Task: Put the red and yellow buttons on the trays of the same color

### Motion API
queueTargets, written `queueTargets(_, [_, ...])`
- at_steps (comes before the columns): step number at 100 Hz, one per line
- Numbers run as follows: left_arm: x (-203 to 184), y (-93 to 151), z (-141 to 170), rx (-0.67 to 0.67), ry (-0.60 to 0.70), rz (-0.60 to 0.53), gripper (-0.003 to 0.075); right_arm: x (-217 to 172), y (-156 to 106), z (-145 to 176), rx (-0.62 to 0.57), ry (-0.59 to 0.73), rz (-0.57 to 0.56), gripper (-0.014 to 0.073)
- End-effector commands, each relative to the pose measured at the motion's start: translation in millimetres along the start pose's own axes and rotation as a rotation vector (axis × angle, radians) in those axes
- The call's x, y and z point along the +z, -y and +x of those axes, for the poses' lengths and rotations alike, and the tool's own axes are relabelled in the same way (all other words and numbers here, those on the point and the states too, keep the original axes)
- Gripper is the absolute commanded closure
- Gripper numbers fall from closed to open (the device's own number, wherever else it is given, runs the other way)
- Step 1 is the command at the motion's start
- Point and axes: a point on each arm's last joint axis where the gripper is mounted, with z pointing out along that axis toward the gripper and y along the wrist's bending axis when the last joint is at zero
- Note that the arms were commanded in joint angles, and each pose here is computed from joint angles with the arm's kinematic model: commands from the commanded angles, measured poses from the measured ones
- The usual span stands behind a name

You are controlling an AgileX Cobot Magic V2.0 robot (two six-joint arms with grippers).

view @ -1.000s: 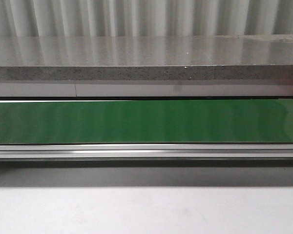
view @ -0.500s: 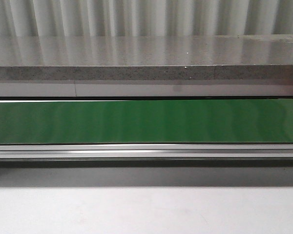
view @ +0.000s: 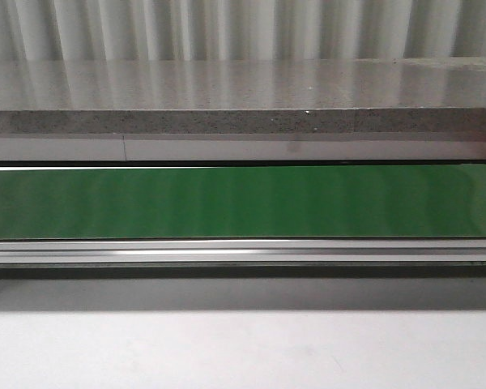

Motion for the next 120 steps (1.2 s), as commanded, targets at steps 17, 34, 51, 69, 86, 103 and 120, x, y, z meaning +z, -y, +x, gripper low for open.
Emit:
queueTargets(17, [9, -18, -28, -0.153, -0.108, -0.115, 0.0260, -3, 2, -13, 0.016, 0.085, 0.016, 0.0662])
queueTargets(34, [33, -43, -29, -0.258, -0.277, -0.167, 0.0260, -3, 2, -13, 0.016, 0.085, 0.016, 0.0662])
queueTargets(51, [63, -66, -25, -0.410, -0.384, -0.136, 0.0260, -3, 2, -13, 0.016, 0.085, 0.016, 0.0662])
queueTargets(69, [92, -94, -13, -0.563, -0.497, -0.144, 0.0260, -3, 2, -13, 0.016, 0.085, 0.016, 0.0662])
queueTargets(86, [116, -109, -3, -0.616, -0.578, -0.134, 0.0260, -3, 2, -13, 0.016, 0.085, 0.016, 0.0662])
queueTargets(103, [135, -113, -2, -0.629, -0.565, -0.132, 0.0260, -3, 2, -13, 0.016, 0.085, 0.016, 0.0662])
queueTargets(120, [150, -117, -4, -0.643, -0.526, -0.131, 0.0260, -3, 2, -13, 0.016, 0.085, 0.016, 0.0662])
